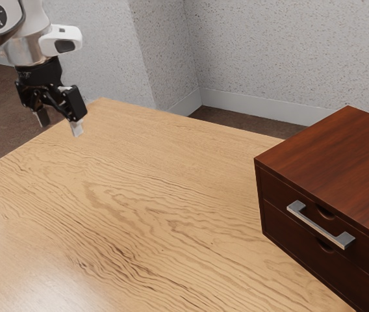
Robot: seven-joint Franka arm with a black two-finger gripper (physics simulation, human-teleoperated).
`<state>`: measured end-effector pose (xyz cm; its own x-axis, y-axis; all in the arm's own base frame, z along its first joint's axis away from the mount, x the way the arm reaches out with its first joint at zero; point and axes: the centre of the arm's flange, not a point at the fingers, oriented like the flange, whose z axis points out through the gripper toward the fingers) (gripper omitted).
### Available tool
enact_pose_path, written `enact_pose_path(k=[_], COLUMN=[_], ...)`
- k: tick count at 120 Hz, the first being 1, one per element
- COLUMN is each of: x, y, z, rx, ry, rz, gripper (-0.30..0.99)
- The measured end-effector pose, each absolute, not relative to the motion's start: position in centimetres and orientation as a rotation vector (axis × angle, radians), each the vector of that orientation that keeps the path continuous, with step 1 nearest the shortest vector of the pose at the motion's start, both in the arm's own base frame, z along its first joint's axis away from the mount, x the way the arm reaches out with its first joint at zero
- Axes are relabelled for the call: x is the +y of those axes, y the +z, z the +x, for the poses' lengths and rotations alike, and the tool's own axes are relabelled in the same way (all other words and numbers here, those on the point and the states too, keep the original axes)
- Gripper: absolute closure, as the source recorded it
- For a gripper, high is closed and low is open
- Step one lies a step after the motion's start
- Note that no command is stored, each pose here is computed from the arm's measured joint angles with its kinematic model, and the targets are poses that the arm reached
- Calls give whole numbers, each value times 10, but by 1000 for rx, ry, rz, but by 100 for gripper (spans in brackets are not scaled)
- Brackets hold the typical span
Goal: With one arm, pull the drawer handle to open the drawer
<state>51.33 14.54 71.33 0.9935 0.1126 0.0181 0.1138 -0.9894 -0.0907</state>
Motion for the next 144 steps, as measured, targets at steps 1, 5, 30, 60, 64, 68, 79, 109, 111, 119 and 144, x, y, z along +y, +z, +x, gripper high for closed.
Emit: enact_pose_path(k=[1, 5, 30, 60, 64, 68, 79, 109, 111, 119, 144], x=[147, 153, 170, 66, 47, 35, 35, 89, 90, 94, 42], y=[713, 713, 783, 872, 870, 867, 860, 800, 797, 778, 677], z=[513, 510, 479, 438, 442, 446, 452, 490, 492, 497, 480], rx=[-181, -209, -345, -114, -54, -7, 12, -200, -207, -223, -14], ry=[-18, -13, -196, -469, -464, -458, -438, -241, -232, -174, -72], rz=[-3045, -3045, -3005, -2994, -3004, -3016, -3040, -3043, -3044, -3063, -3236], gripper=[0, 0, 0, 0, 0, 0, 0, 0, 0, 0, 0])
